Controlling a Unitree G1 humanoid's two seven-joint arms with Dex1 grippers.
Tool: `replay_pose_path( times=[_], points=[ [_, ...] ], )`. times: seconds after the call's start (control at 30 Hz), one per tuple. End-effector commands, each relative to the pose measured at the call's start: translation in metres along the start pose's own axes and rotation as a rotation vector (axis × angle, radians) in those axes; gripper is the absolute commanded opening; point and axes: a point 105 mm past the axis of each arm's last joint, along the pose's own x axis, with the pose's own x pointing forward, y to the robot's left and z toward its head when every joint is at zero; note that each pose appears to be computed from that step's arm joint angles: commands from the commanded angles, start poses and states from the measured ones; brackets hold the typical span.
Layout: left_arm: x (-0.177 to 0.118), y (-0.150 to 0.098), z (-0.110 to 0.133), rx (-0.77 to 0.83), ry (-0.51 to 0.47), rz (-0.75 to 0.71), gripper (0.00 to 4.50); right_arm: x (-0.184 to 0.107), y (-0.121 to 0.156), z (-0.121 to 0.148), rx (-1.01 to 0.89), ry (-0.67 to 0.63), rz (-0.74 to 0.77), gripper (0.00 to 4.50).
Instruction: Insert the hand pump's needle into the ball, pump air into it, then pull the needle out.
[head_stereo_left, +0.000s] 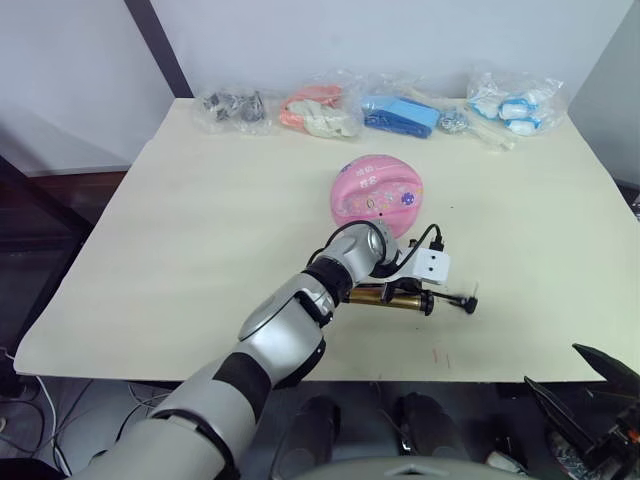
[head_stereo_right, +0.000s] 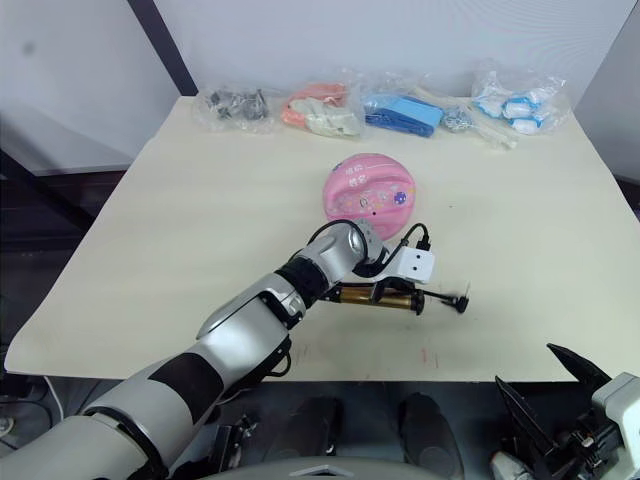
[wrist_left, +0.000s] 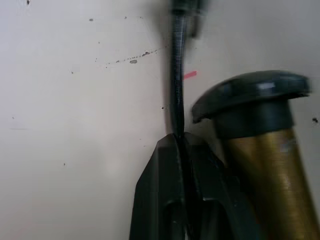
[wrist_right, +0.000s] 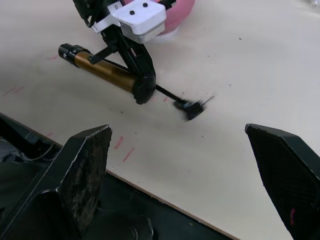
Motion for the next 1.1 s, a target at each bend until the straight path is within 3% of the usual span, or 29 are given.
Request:
replay_pose_path(
  times=[0.03, 0.37, 0.63, 0.7, 0.87, 0.93, 1.1],
  points=[
    [-0.001, 0.005, -0.001, 0.001, 0.012, 0.027, 0.05, 0.000, 0.000, 0.009, -0.028, -0.022, 0.001, 4.50],
    [-0.009, 0.008, 0.003, -0.059, -0.057, 0.042, 0.05, -0.008, -0.005, 0.006, 0.004, 0.015, -0.014, 4.50],
    [-0.022, 0.003, 0.019, -0.157, -0.209, 0.052, 0.05, 0.012, 0.001, 0.009, 0.147, -0.061, -0.056, 4.50],
    [-0.026, -0.004, 0.025, -0.191, -0.276, 0.042, 0.05, 0.020, -0.003, 0.002, 0.116, -0.023, -0.118, 4.50],
    [-0.035, -0.013, 0.029, -0.231, -0.362, 0.086, 0.05, 0.041, -0.002, 0.001, 0.409, -0.118, -0.116, 4.50],
    [-0.040, -0.013, 0.032, -0.242, -0.401, 0.108, 0.05, 0.050, -0.005, -0.002, 0.494, -0.098, -0.125, 4.50],
    [-0.048, -0.012, 0.032, -0.252, -0.449, 0.174, 0.05, 0.071, -0.014, 0.014, 0.729, -0.158, -0.067, 4.50]
  ],
)
